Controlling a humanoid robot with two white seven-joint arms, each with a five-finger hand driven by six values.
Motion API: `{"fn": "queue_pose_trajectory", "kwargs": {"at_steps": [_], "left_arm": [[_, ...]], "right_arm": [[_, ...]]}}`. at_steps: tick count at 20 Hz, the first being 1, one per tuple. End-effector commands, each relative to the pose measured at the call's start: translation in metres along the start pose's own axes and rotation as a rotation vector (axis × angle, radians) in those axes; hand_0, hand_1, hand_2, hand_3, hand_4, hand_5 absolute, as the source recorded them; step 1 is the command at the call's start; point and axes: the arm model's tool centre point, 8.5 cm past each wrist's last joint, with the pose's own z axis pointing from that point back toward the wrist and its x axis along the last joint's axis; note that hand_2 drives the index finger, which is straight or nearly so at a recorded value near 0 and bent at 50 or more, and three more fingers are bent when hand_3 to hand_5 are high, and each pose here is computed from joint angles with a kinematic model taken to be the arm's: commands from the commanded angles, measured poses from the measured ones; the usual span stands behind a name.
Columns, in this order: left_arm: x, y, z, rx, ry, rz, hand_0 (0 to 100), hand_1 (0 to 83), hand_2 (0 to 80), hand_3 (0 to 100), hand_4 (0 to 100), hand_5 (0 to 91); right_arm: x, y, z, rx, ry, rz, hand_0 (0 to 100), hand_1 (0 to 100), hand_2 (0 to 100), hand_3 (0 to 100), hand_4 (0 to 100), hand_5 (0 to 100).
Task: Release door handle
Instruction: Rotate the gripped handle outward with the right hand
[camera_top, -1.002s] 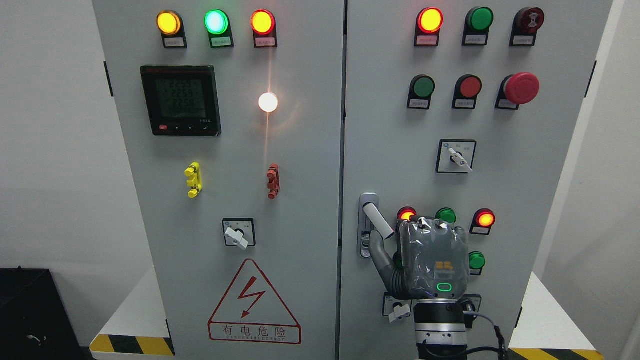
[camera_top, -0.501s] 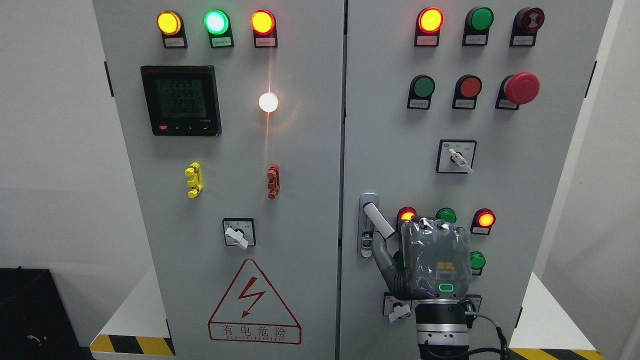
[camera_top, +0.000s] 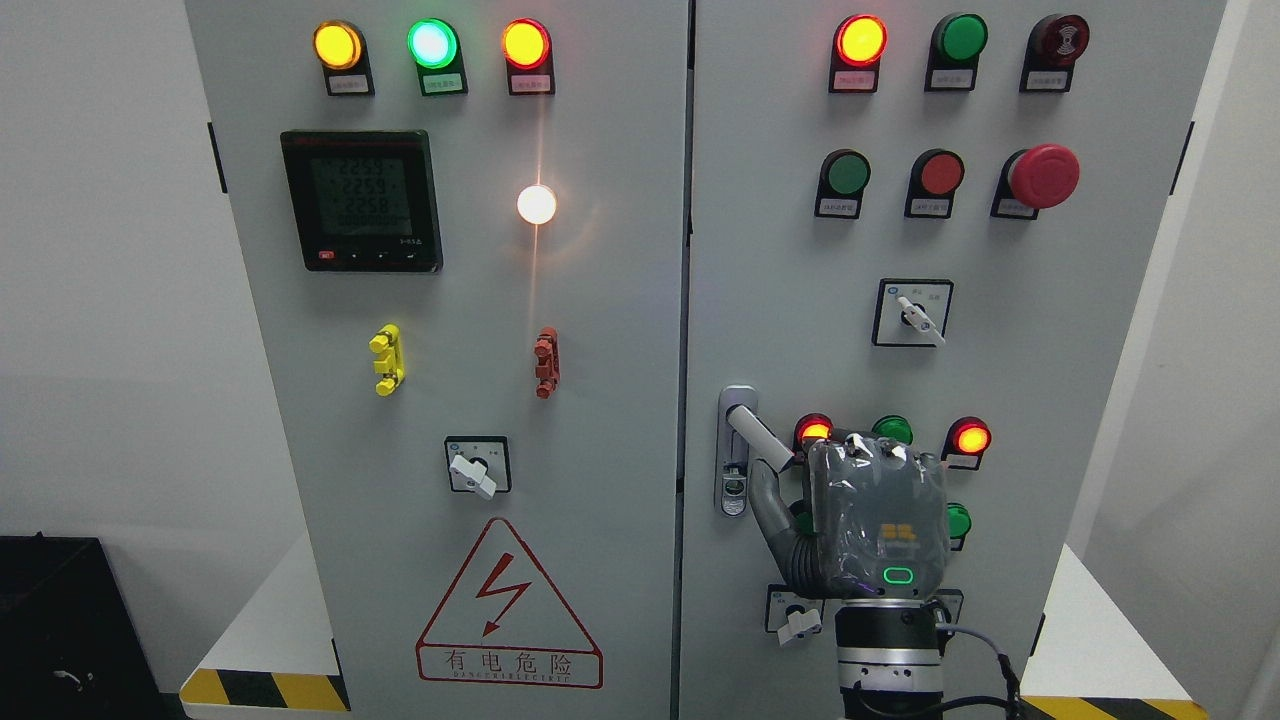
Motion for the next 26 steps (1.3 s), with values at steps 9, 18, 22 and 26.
{"fn": "queue_pose_trajectory", "kwargs": {"at_steps": [9,18,22,26], "left_arm": [[-0.0109,-0.0001,0.0010,0.000,0.018,0.001,12,55.6,0.0,0,0,0.0],[-0.0109,-0.0001,0.0010,0.000,0.018,0.001,12,55.6,0.0,0,0,0.0],[-0.0109,-0.0001,0.0010,0.000,0.018,0.003,12,55.6,0.0,0,0,0.0],[-0.0109,-0.0001,0.0010,0.000,0.018,0.001,12,55.6,0.0,0,0,0.0]], "right_arm": [[-0.0091,-0.0028,-0.0031,-0.014,0.020,0.011,54,45,100,100,100,100],[-0.0093,-0.0046,-0.0057,-0.020,0.019,0.012,54,45,100,100,100,100],[-0.0093,-0.0046,-0.0057,-0.020,0.019,0.012,54,45,100,100,100,100],[-0.0090,-0.0055,-0.0062,-0.023,0.018,0.012,54,45,100,100,100,100]]}}
